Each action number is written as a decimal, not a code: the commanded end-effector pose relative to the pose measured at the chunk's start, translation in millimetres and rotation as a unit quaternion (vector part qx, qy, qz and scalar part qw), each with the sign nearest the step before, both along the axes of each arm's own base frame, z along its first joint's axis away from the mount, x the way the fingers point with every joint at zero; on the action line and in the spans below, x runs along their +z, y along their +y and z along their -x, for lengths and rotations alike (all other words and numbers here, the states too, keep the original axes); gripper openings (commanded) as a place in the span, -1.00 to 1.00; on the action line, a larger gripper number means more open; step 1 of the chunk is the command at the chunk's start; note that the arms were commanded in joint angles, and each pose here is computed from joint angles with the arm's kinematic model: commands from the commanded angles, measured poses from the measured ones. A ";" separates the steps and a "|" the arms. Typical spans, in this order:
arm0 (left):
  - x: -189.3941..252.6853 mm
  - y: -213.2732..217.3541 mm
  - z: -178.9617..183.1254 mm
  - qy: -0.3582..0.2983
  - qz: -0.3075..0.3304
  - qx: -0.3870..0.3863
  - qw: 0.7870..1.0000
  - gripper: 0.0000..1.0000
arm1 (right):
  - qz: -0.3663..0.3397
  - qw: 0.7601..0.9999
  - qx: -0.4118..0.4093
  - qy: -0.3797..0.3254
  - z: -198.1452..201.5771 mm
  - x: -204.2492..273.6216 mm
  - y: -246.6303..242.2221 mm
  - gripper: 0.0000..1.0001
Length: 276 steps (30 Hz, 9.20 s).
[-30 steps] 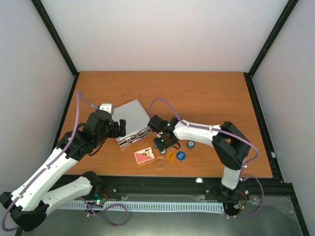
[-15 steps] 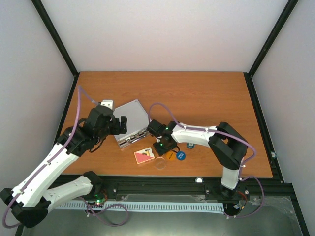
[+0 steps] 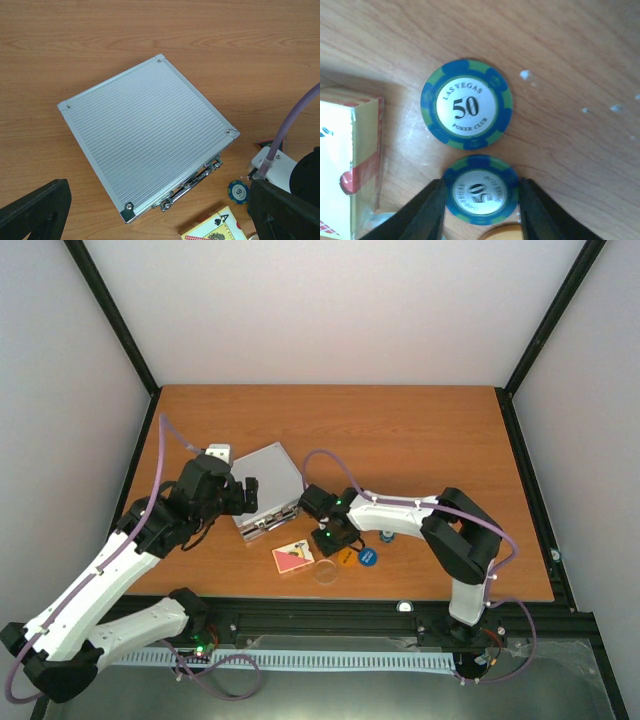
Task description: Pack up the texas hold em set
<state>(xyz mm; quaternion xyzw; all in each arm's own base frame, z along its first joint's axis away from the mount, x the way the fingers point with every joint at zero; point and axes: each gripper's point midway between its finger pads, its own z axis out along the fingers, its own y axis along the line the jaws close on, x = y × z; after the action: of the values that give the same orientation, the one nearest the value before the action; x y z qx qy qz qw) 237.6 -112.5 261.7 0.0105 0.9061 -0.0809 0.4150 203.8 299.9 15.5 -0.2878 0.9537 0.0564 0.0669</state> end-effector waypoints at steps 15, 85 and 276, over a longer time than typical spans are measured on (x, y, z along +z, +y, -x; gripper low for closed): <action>13.1 7.8 5.6 -0.019 0.002 0.002 1.000 1.00 | 0.046 0.998 -0.017 -0.035 -13.6 0.0 -15.6 -0.28; 16.2 25.4 19.4 -0.034 0.013 0.023 0.999 1.00 | 0.112 0.992 -0.034 -0.053 -22.4 17.7 -29.0 -0.54; 3.0 2.4 18.7 -0.007 0.029 -0.023 0.999 1.00 | 0.070 0.955 -0.275 -0.084 -163.5 48.4 -168.2 1.00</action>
<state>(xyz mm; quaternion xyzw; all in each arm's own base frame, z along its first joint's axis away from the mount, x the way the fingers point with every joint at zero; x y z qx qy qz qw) 218.0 -103.5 251.2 0.0072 0.9074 -0.0982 0.4085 344.7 134.1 64.1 -0.0335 0.9909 -0.0407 0.1236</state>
